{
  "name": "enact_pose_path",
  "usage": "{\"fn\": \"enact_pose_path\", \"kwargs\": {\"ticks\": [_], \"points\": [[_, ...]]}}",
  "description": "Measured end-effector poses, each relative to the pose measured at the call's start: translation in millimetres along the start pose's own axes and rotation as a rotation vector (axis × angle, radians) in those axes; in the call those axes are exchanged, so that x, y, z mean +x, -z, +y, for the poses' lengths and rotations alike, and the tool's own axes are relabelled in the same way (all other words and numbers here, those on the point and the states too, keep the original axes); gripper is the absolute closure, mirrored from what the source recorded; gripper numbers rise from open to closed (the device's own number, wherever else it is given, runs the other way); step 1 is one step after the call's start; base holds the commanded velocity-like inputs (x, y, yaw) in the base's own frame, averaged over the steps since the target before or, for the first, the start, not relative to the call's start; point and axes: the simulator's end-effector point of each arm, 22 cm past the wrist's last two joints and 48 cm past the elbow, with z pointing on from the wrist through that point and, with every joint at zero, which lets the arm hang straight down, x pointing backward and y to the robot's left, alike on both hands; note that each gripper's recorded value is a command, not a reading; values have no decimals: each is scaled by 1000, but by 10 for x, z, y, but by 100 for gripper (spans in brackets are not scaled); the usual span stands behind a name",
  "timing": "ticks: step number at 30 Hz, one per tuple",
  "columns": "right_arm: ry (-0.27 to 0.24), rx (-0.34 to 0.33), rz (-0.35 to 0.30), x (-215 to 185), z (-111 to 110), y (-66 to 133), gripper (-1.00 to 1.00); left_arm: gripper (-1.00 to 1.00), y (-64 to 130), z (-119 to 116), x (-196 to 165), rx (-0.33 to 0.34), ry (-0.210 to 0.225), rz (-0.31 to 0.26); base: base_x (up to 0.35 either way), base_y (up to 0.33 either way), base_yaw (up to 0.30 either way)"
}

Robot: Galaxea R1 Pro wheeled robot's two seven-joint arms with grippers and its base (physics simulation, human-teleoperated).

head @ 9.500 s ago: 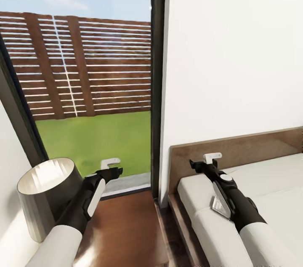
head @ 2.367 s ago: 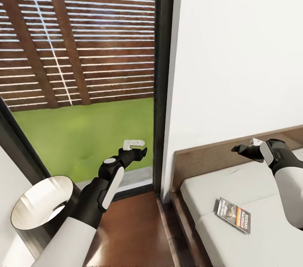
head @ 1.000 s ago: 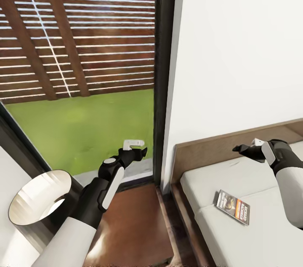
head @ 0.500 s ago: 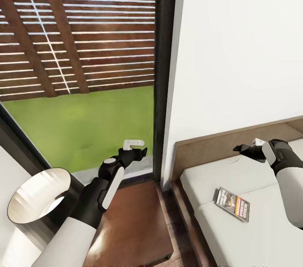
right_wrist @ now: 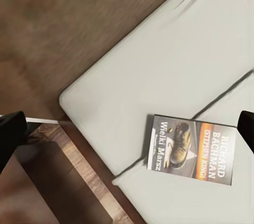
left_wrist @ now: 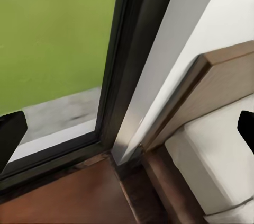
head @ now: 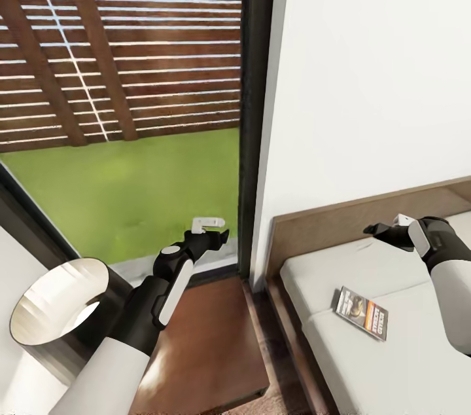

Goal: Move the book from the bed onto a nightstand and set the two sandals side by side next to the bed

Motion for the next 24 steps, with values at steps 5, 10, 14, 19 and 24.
{"fn": "enact_pose_path", "kwargs": {"ticks": [5,10,14,19,24], "points": [[2,3,7,31,-10,-40,-100,-100,-26,10,45,0,2,8,0,0,0],[2,7,13,61,-28,-79,-100,-100,-51,21,89,-1,4,15,0,0,0],[3,10,19,87,-38,-111,-100,-100,-71,28,126,-2,6,21,0,0,0],[3,13,26,121,-50,-151,-100,-100,-95,38,171,-2,8,29,0,0,0],[5,17,33,156,-60,-191,-100,-100,-120,48,216,-3,11,37,0,0,0]]}}
